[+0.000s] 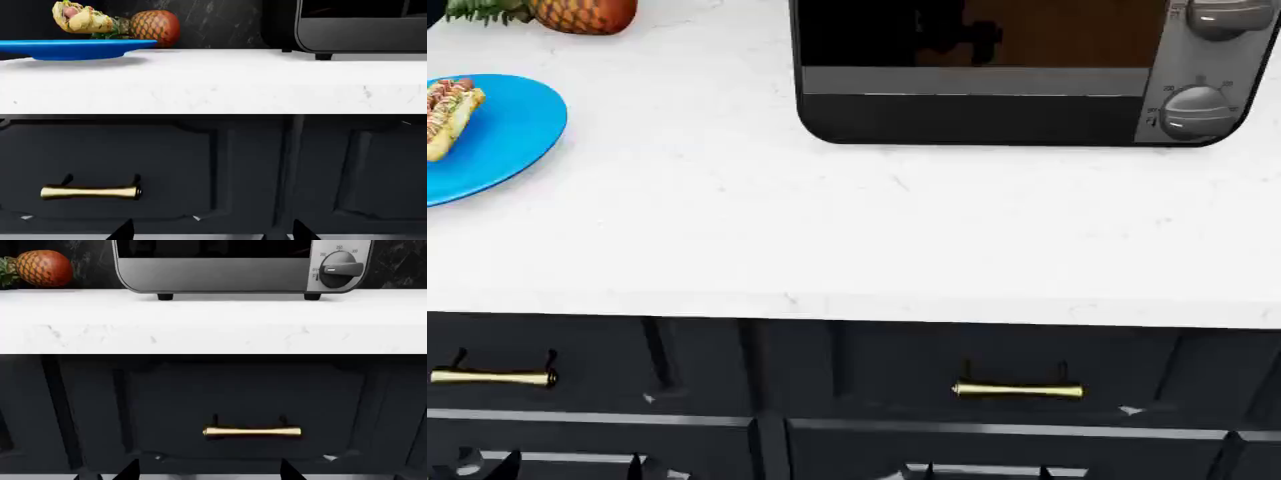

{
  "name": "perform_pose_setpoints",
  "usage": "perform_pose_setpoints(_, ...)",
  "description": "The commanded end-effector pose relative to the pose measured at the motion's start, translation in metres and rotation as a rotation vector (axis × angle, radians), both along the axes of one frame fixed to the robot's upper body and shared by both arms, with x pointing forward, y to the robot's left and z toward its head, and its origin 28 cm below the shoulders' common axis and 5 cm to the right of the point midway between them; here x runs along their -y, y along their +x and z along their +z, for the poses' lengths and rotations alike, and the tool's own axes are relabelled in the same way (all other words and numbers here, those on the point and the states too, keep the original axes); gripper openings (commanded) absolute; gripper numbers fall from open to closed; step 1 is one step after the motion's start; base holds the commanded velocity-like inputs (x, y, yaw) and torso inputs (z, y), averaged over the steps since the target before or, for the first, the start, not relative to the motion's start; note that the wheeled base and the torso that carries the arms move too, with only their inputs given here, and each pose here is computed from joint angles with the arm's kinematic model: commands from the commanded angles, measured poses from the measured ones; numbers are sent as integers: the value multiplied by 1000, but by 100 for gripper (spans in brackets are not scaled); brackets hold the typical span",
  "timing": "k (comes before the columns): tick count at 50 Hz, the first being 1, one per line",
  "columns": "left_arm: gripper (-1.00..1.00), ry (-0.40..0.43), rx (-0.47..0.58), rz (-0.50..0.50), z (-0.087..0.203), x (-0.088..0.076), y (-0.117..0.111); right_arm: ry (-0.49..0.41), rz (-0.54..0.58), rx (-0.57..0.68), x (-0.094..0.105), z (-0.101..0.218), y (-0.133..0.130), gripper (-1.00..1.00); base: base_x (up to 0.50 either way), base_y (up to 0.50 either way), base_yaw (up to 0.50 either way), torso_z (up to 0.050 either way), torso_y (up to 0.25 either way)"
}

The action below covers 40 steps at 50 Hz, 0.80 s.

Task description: Pick the hot dog from the counter and place it in the microwave.

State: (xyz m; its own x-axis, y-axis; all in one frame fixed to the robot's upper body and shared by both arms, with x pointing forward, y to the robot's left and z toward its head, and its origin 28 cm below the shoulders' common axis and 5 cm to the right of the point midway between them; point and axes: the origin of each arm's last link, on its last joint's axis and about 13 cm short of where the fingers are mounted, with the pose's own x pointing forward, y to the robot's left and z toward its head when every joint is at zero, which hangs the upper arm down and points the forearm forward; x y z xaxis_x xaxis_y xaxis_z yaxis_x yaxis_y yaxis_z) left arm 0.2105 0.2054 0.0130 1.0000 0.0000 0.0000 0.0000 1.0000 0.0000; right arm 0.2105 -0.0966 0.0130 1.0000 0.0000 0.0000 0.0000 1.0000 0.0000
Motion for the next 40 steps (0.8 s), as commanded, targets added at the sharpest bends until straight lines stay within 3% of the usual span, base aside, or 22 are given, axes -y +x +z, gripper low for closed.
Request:
perform_pose_setpoints(1, 100, 7, 0, 0, 1, 0, 0, 0, 0, 0, 0, 0, 0, 100, 0, 0, 0, 0, 0)
perform_pose_setpoints(11, 100, -47, 10, 21, 1, 0, 3, -18, 7, -22, -2, -1, 4, 100, 0, 0, 0, 0, 0)
perform_pose_setpoints(30, 100, -48, 20, 18, 2, 1, 2, -20, 7, -5, -1, 0, 1, 100, 0, 0, 0, 2, 1)
perform_pose_setpoints(31, 100, -330, 518, -78, 231, -40, 8, -73, -88, 1064, 12, 260, -65, 100, 0, 0, 0, 0, 0)
perform_pose_setpoints(32, 100, 10, 7, 6, 5, -1, 8, -49, 3, -4, -3, 0, 7, 100, 0, 0, 0, 0, 0)
perform_pose_setpoints(33, 100, 47, 28, -6, 4, -3, 5, -179, 8, 33, -3, -5, 5, 100, 0, 0, 0, 0, 0)
perform_pose_setpoints(34, 100, -31, -12, 67, 9, -10, 10, -67, -17, -8, 2, -1, 7, 100, 0, 0, 0, 0, 0)
perform_pose_setpoints(35, 100, -162, -46, 78, 15, -9, 12, 89, -24, -56, 3, 5, 9, 100, 0, 0, 0, 0, 0)
perform_pose_setpoints(36, 100, -22, 19, 37, 9, -3, 9, 66, -16, -34, 0, 4, 9, 100, 0, 0, 0, -18, 0)
perform_pose_setpoints(37, 100, 48, 52, 23, 8, -2, 7, -9, -12, -2, -2, 2, 8, 100, 0, 0, 0, 0, 0)
perform_pose_setpoints(38, 100, 41, 52, 42, 9, -6, 5, -59, -10, 26, 0, 1, 5, 100, 0, 0, 0, -11, 0)
perform_pose_setpoints(39, 100, -21, 33, 58, 12, -7, 9, 28, -29, 5, 2, 3, 8, 100, 0, 0, 0, -10, 0)
perform_pose_setpoints(40, 100, 35, 52, 46, 9, -5, 8, -5, -29, 14, 1, 3, 9, 100, 0, 0, 0, 0, 0)
